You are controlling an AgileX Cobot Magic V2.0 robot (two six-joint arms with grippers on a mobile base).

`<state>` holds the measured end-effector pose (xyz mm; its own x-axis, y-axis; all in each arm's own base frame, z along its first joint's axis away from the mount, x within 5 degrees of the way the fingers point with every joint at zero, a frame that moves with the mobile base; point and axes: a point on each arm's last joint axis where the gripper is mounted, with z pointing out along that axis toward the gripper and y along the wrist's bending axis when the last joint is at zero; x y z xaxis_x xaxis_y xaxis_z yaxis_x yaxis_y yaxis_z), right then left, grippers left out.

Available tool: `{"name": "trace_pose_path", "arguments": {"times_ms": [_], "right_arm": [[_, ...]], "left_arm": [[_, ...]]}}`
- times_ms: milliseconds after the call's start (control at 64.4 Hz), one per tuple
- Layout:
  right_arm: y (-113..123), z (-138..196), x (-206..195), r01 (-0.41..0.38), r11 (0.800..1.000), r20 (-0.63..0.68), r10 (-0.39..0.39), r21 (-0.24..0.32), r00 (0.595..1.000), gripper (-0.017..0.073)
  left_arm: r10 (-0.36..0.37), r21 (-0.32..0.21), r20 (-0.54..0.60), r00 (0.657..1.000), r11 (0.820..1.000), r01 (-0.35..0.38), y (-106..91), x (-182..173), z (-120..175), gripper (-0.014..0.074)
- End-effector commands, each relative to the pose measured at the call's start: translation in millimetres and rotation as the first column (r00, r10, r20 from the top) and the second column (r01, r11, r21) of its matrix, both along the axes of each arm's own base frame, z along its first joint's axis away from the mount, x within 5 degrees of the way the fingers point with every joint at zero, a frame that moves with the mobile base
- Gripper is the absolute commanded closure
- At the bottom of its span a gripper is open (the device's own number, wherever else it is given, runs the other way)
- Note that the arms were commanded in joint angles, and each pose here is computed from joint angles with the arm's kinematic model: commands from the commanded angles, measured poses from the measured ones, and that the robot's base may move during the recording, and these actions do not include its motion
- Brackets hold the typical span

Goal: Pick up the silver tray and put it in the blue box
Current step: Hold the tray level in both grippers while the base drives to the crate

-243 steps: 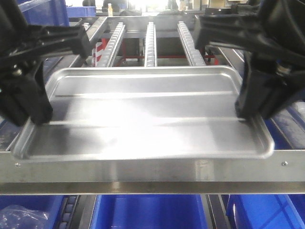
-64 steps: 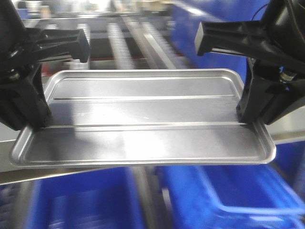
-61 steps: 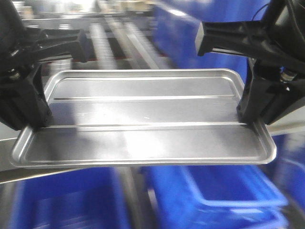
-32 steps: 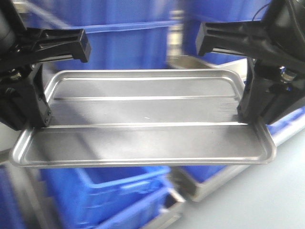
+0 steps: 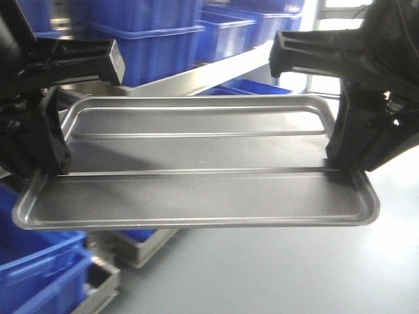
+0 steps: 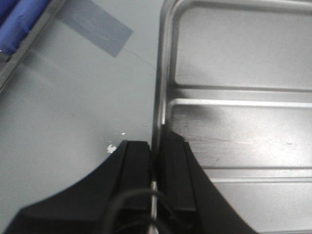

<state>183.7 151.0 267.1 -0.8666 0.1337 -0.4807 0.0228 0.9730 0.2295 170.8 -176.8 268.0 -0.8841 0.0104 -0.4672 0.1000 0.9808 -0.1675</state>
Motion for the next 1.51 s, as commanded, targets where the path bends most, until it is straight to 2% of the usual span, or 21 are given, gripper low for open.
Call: {"name": "trace_pose_path", "arguments": {"times_ms": [0, 1490], "right_arm": [[-2.3, 15.7, 1.6, -0.015, 1.0, 0.077, 0.013, 0.015, 0.997, 0.0502], [-2.5, 15.6, 1.5, -0.013, 1.0, 0.075, 0.012, 0.013, 0.997, 0.0502]], "left_arm": [[-0.006, -0.038, 0.051, 0.999, 0.999, 0.008, 0.0, -0.7, 15.0, 0.0603], [-0.006, -0.038, 0.051, 0.999, 0.999, 0.008, 0.0, -0.7, 15.0, 0.0603]]}}
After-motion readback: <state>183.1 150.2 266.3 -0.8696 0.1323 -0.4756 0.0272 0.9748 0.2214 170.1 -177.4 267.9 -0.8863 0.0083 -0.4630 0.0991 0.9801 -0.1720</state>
